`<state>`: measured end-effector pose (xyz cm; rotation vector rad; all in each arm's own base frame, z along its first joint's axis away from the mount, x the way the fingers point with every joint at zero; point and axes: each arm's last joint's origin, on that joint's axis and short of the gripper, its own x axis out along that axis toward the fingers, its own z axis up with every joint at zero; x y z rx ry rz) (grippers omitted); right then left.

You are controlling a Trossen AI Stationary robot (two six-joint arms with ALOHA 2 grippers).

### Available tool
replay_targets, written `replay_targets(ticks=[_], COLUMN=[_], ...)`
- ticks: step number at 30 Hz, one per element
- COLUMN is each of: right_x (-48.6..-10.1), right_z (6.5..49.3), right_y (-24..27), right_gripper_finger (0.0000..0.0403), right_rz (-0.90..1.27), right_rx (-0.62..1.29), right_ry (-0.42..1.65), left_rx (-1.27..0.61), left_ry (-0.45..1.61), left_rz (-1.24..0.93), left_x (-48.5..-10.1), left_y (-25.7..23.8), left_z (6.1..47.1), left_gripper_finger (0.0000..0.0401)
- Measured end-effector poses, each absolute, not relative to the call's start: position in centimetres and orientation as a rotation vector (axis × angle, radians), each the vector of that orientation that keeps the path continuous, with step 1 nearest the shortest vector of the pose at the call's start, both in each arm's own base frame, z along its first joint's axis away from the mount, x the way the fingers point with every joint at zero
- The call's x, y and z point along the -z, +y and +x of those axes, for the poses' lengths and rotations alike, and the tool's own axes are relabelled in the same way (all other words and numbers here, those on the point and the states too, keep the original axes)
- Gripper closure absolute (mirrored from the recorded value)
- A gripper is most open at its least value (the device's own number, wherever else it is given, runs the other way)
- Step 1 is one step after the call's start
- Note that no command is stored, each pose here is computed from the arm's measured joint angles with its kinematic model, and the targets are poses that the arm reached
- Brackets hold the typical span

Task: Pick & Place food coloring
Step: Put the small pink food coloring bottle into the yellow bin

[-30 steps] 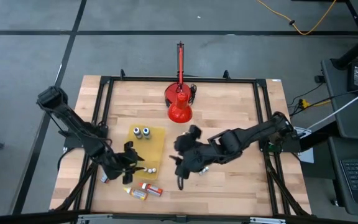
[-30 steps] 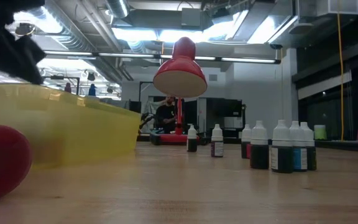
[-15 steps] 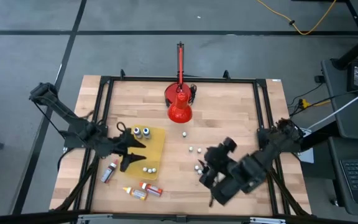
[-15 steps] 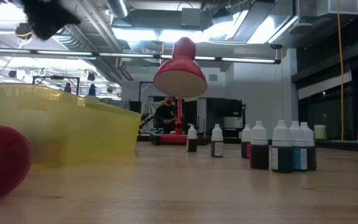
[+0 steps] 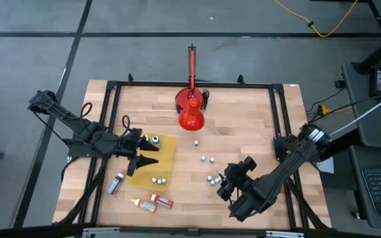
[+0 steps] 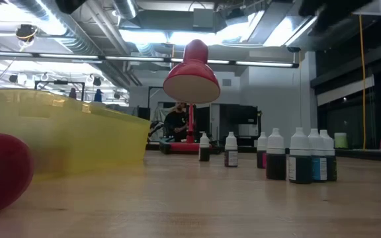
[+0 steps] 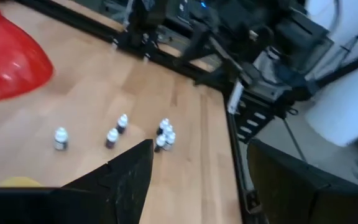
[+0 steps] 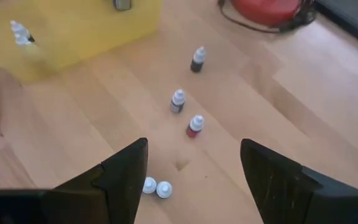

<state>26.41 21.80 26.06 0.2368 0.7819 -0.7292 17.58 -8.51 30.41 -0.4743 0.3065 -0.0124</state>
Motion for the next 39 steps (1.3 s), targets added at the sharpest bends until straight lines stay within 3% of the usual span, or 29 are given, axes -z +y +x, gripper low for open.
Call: replay_targets(ticks=[5, 12, 18, 23, 28, 31, 39], right_x=[-24.6, -23.3, -20.5, -17.5, -15.2, -14.0, -12.5], right_z=[23.8, 20.7, 19.5, 19.2, 19.0, 18.9, 18.8], right_y=[19.4, 15.3, 11.9, 9.9, 7.7, 6.7, 4.7], right_gripper_finger=[0.0146, 0.0146, 0.0146, 0.0146, 0.0146, 0.0146, 0.0164], right_rz=[0.261, 0.261, 0.179, -0.065, 0.036, 0.095, 0.017], right_rx=[0.665, 0.309, 0.133, 0.090, 0.144, 0.072, -0.051], right_ry=[0.781, 0.829, 0.760, 0.769, 0.792, 0.776, 0.700], left_rx=[0.082, 0.085, 0.075, 0.057, 0.038, 0.032, 0.028], left_ry=[0.341, 0.342, 0.338, 0.335, 0.331, 0.329, 0.329], left_rz=[-0.529, -0.527, -0.517, -0.546, -0.564, -0.568, -0.580], left_x=[-30.4, -30.4, -30.4, -30.4, -30.4, -30.4, -30.4], left_y=[-8.6, -8.6, -8.6, -8.4, -8.0, -7.9, -7.9], left_z=[17.6, 17.6, 17.6, 17.7, 17.9, 17.9, 18.0], left_gripper_finger=[0.0152, 0.0155, 0.0156, 0.0157, 0.0157, 0.0157, 0.0160])
